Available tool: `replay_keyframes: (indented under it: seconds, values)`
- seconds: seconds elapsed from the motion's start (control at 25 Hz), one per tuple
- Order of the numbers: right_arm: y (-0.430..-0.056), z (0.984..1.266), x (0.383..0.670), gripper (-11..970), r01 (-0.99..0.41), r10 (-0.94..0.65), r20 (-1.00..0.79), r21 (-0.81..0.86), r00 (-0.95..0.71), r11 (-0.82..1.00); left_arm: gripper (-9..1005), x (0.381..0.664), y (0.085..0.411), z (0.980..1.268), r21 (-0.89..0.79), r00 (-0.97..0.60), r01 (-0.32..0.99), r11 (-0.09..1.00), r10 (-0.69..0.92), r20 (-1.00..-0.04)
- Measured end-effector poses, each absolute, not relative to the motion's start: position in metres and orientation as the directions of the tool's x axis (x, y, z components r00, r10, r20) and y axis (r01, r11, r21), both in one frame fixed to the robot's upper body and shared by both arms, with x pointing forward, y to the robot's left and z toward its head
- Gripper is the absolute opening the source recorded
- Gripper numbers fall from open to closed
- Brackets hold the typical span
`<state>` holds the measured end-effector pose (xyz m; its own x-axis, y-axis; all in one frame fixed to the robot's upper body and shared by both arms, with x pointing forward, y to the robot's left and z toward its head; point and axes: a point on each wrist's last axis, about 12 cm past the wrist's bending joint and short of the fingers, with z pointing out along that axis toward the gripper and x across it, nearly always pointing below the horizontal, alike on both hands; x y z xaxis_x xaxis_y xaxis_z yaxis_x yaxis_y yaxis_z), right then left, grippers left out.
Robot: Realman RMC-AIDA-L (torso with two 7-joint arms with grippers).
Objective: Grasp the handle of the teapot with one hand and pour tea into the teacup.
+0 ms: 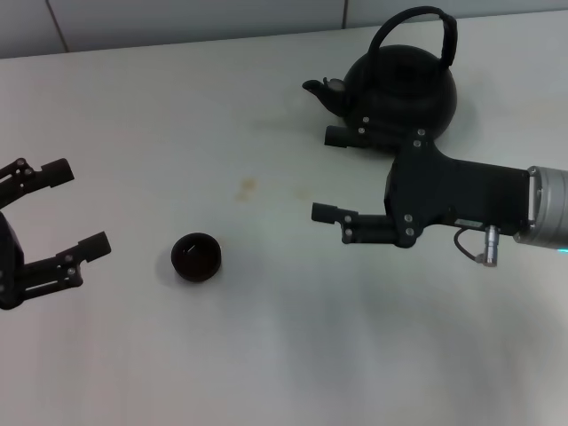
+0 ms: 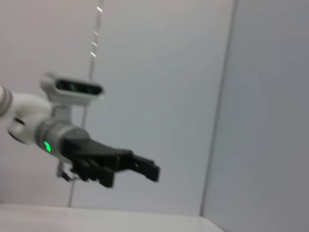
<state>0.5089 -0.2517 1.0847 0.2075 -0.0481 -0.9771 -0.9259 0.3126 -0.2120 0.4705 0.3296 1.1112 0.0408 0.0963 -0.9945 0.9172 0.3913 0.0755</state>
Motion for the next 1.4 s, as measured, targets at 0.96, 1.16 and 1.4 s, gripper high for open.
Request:
replay_keyframes:
  seconds: [0.96, 1.16, 1.4]
  values:
    - [-0.2416, 1.0839, 0.5067, 797, -0.955, -0.04, -0.987, -0.16, 0.155, 0.249, 866, 0.4626, 0.332, 1.1078, 0.054, 0.02, 0.926, 0.374, 0.093, -0.995]
    - [-0.2417, 1.0836, 0.5064, 795, -0.956, -0.04, -0.987, -0.158, 0.153, 0.248, 866, 0.4616, 0.3316, 1.1067, 0.049, 0.016, 0.925, 0.376, 0.09, -0.996]
    - [-0.2418, 1.0832, 0.5053, 797, -0.957, -0.039, -0.988, -0.156, 0.151, 0.245, 866, 0.4612, 0.3308, 1.1064, 0.045, 0.013, 0.926, 0.375, 0.088, -0.996]
